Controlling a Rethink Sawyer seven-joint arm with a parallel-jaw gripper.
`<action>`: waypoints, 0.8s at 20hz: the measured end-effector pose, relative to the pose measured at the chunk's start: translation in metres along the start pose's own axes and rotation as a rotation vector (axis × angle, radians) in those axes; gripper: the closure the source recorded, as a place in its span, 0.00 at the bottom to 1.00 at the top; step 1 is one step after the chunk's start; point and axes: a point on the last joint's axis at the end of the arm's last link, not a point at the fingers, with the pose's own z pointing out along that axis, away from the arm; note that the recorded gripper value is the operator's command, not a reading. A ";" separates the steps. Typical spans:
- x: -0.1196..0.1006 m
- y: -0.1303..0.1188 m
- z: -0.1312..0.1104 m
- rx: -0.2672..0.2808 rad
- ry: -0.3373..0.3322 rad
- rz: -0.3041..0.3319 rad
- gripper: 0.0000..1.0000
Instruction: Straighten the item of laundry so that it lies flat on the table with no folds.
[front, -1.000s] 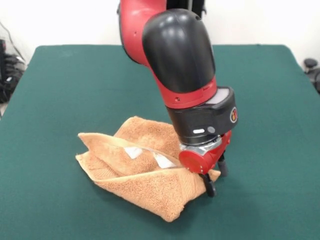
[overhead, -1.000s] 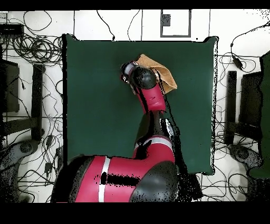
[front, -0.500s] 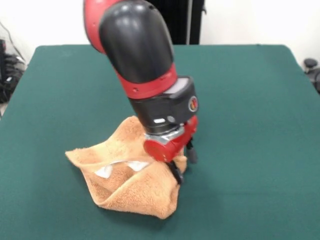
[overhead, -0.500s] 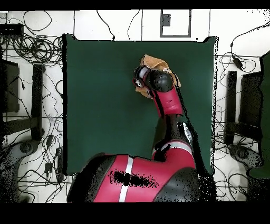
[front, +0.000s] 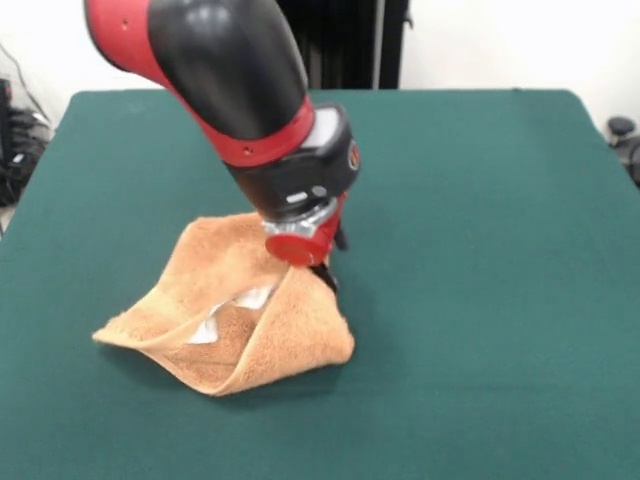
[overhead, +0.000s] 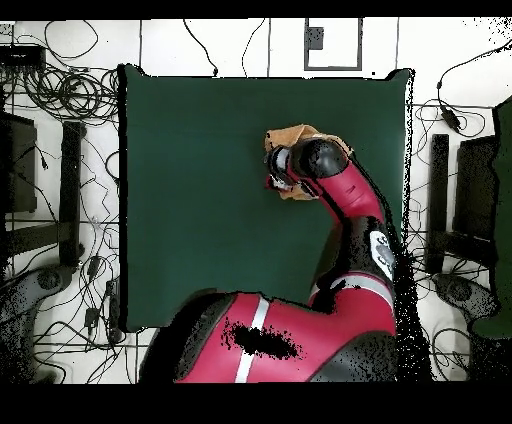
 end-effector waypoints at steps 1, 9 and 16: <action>-0.005 -0.003 -0.002 0.017 -0.002 -0.004 0.00; -0.046 -0.010 -0.023 0.055 -0.019 -0.001 0.00; -0.079 -0.015 -0.040 0.056 -0.112 -0.038 0.00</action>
